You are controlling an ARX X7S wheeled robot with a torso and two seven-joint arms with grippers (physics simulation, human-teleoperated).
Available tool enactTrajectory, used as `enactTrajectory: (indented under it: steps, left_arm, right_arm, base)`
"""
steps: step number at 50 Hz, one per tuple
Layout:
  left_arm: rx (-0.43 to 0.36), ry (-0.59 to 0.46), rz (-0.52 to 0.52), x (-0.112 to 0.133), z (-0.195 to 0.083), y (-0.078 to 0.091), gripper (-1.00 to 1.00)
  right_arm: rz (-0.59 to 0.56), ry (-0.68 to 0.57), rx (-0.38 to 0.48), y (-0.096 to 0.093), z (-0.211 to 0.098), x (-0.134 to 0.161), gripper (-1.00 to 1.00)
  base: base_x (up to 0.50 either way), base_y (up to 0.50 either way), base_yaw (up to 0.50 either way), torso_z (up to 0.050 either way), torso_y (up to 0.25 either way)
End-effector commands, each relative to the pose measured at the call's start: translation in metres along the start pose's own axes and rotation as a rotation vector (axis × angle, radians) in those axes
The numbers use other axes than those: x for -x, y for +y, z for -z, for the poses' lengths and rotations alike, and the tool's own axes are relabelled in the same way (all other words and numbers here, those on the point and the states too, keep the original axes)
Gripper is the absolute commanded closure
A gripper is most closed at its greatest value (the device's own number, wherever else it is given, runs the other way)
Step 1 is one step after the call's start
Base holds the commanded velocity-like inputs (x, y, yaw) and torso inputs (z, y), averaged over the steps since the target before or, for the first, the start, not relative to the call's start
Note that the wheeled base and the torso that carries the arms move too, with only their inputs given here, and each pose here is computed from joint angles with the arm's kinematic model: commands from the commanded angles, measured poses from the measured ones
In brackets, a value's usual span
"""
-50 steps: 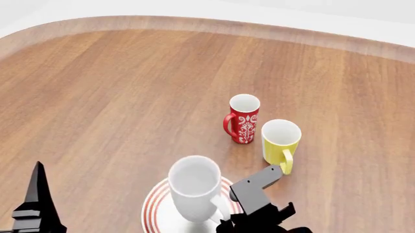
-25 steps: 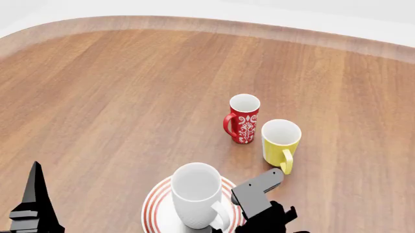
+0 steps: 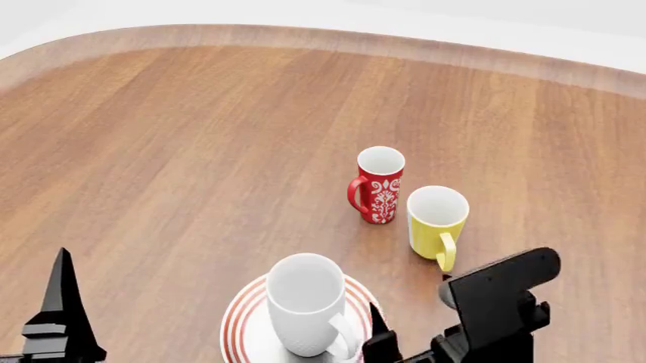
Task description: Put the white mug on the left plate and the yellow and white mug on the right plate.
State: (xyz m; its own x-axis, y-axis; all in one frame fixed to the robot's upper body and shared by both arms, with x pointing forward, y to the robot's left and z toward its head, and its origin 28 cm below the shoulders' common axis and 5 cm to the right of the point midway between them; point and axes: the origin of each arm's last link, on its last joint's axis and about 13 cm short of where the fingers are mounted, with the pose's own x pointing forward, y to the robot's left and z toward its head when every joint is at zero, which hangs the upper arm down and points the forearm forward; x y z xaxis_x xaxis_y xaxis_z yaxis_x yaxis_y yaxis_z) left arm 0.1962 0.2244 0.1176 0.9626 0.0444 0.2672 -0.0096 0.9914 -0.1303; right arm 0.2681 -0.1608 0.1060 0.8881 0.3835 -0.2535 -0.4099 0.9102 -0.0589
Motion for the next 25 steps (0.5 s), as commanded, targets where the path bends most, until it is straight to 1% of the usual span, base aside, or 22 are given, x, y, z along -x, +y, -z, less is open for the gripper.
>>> enactTrajectory:
  steps: [1, 6, 7, 8, 9, 10, 11, 13, 14, 16, 17, 22, 25]
  left_arm:
    - [-0.001, -0.004, 0.0, -0.002, -0.001, 0.001, -1.0]
    - [-0.001, -0.004, 0.004, -0.001, -0.002, 0.0, -1.0]
    - [-0.001, -0.005, 0.005, 0.0, -0.002, 0.0, -1.0]
    - [-0.001, -0.006, 0.005, 0.0, -0.002, 0.0, -1.0]
    - [-0.003, -0.006, 0.006, 0.001, -0.002, -0.001, -1.0]
    - [-0.003, -0.006, 0.005, 0.001, -0.002, 0.0, -1.0]
    - [-0.002, -0.005, -0.001, 0.001, -0.002, 0.001, -1.0]
    - [0.0, -0.008, -0.006, 0.001, -0.003, 0.002, -1.0]
    - [0.0, -0.01, -0.006, 0.002, -0.003, 0.001, -1.0]
    - [0.0, -0.009, -0.005, 0.002, -0.003, 0.001, -1.0]
    - [-0.002, -0.008, -0.004, 0.002, -0.003, 0.001, -1.0]
    - [0.001, -0.01, -0.006, 0.003, -0.003, 0.001, -1.0]
    - [0.0, -0.01, -0.004, 0.003, -0.003, 0.0, -1.0]
  right_arm:
    - [0.111, -0.242, 0.0, -0.01, -0.031, 0.014, -1.0]
    - [0.183, -0.281, -0.06, -0.017, -0.036, 0.007, -1.0]
    - [0.222, -0.281, -0.068, -0.018, -0.038, 0.004, -1.0]
    - [0.247, -0.273, -0.096, -0.02, -0.038, 0.002, -1.0]
    - [0.256, -0.275, -0.158, -0.022, -0.041, -0.001, -1.0]
    - [0.276, -0.265, -0.155, -0.024, -0.042, -0.003, -1.0]
    - [0.266, -0.251, -0.16, -0.024, -0.042, -0.007, -1.0]
    - [0.272, -0.212, -0.13, -0.023, -0.039, -0.013, -1.0]
    - [0.262, -0.182, -0.15, -0.022, -0.037, -0.016, -1.0]
    - [0.28, -0.159, -0.127, -0.021, -0.035, -0.02, -1.0]
    - [0.285, -0.125, -0.113, -0.02, -0.032, -0.023, -1.0]
    - [0.304, -0.079, -0.121, -0.017, -0.021, -0.03, -1.0]
    - [0.317, -0.055, -0.109, -0.016, -0.018, -0.033, -1.0]
  base:
    - [0.0, 0.0, 0.0, 0.0, 0.0]
    - [0.0, 0.0, 0.0, 0.0, 0.0]
    - [0.0, 0.0, 0.0, 0.0, 0.0]
    - [0.0, 0.0, 0.0, 0.0, 0.0]
    - [0.0, 0.0, 0.0, 0.0, 0.0]
    - [0.0, 0.0, 0.0, 0.0, 0.0]
    - [0.0, 0.0, 0.0, 0.0, 0.0]
    - [0.0, 0.0, 0.0, 0.0, 0.0]
    - [0.0, 0.0, 0.0, 0.0, 0.0]
    - [0.0, 0.0, 0.0, 0.0, 0.0]
    - [0.0, 0.0, 0.0, 0.0, 0.0]
    - [0.0, 0.0, 0.0, 0.0, 0.0]
    - [0.0, 0.0, 0.0, 0.0, 0.0]
